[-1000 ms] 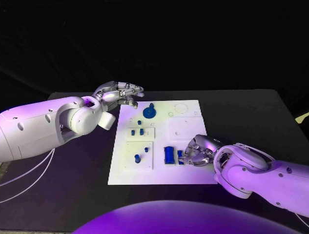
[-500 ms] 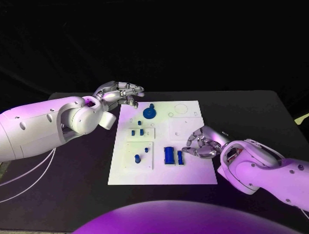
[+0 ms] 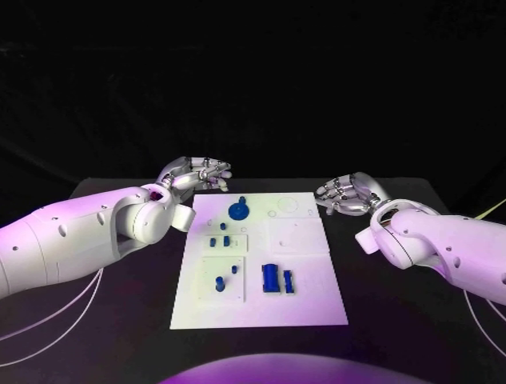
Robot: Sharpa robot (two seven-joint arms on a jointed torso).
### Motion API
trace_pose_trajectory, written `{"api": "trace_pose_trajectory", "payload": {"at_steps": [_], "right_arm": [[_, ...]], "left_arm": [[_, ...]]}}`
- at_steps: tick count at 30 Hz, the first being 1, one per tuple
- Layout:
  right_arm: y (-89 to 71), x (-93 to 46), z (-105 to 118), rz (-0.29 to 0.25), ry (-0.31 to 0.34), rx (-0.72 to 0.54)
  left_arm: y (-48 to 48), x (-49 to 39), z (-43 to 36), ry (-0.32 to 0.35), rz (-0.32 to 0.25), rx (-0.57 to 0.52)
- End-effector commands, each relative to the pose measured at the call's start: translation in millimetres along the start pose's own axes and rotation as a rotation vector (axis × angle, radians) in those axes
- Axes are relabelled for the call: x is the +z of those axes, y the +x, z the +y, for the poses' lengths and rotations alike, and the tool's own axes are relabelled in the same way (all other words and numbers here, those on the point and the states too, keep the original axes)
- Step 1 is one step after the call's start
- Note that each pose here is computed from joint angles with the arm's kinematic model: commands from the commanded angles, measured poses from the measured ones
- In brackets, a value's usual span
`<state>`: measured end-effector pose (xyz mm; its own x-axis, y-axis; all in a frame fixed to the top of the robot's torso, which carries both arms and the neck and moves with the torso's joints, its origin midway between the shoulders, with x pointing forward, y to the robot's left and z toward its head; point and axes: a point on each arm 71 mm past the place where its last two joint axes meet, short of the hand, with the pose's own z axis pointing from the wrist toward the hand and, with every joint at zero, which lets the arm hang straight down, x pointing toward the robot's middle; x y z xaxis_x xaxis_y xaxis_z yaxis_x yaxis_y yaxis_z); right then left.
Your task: Assemble the parts on the task board
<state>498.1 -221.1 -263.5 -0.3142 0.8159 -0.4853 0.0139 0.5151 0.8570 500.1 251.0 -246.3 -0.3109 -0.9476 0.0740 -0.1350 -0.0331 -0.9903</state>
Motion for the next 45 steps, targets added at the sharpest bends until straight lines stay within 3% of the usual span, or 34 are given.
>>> {"api": "trace_pose_trajectory", "payload": {"at_steps": [1, 7, 11, 12, 13, 15, 23, 32, 35, 40, 45], "right_arm": [[-9.8, 15.2, -5, 0.056, -0.053, 0.254], [-21.0, 34.4, -10, 0.016, -0.067, 0.367], [-20.9, 38.4, -9, 0.007, -0.081, 0.401], [-20.4, 38.8, -9, 0.007, -0.084, 0.405], [-22.4, 38.3, -13, -0.025, -0.028, 0.299], [-22.0, 38.0, -12, -0.027, -0.029, 0.301], [-12.3, 27.0, -2, -0.08, -0.058, 0.359], [7.6, -9.0, 29, -0.218, -0.1, 0.488], [11.3, -19.2, 37, -0.25, -0.104, 0.513], [14.8, -30.4, 45, -0.282, -0.105, 0.537], [15.7, -33.8, 48, -0.291, -0.105, 0.543]], "left_arm": [[-7.7, 3.3, -0.1, 0.074, -0.113, -0.017], [-12.2, 9.2, 13.1, 0.075, -0.195, -0.04], [-11.0, 12.4, 24.2, 0.067, -0.223, -0.057], [-10.5, 12.8, 26.5, 0.065, -0.225, -0.061], [-8.1, 12.7, 25.9, 0.029, -0.168, -0.031], [-7.5, 12.6, 25.7, 0.03, -0.169, -0.03], [10.4, 7.9, 17.7, 0.051, -0.2, -0.013], [52.7, -10.2, -4.7, 0.106, -0.273, 0.029], [61.1, -15.0, -9.8, 0.118, -0.289, 0.037], [68.3, -19.6, -14.3, 0.128, -0.302, 0.045], [69.0, -20.0, -14.8, 0.129, -0.303, 0.046]]}}
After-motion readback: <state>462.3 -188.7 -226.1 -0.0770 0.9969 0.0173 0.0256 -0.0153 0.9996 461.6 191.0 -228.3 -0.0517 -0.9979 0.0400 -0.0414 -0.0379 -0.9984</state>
